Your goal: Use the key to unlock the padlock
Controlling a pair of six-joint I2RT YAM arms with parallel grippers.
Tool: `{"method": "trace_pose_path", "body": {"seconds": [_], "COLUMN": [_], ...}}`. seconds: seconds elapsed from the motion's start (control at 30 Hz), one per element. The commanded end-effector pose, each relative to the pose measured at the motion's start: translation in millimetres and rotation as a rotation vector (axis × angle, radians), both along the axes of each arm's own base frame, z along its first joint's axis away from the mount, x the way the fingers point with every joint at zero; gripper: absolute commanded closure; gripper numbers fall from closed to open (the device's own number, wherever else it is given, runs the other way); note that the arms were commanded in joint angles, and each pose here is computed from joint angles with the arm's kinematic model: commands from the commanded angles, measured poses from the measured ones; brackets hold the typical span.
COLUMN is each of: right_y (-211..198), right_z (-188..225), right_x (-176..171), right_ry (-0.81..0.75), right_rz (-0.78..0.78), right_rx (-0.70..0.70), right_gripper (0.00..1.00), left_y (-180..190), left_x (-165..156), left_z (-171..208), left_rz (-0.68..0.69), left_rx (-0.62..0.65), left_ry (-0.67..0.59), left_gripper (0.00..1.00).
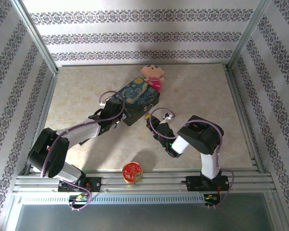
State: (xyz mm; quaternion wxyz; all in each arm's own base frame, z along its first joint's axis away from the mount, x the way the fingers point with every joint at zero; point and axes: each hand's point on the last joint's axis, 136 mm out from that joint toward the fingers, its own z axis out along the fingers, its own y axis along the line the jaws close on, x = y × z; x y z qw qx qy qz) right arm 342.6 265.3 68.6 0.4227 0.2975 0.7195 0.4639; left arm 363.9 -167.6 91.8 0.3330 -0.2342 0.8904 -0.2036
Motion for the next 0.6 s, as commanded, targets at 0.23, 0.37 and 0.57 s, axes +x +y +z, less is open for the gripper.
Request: {"method": "trace_pose_path", "body": {"seconds": [0.23,0.37,0.57], "right_y": [-10.0,-1.7,19.4], "right_z": [21.0,17.7,21.4], "right_x": [10.7,13.7,19.7], "right_ry": [-0.069,-0.058,-0.07], "right_rz": [-0.065,-0.058,-0.03], "right_rx": [0.029,0.053,0.082], "right_gripper": [1.0,1.0,1.0], "left_y": [36.8,36.3,35.3], "left_x": [-46.2,-46.1,-48.7], "left_z": [-61.2,-60.8,-64.3], "left_rz": [0.023,0.021,0.017], "left_rx": [0.133,0.128,0.121], "left_ry": [0.243,0.242,0.251], "left_gripper": [0.7,0.7,0.7]}}
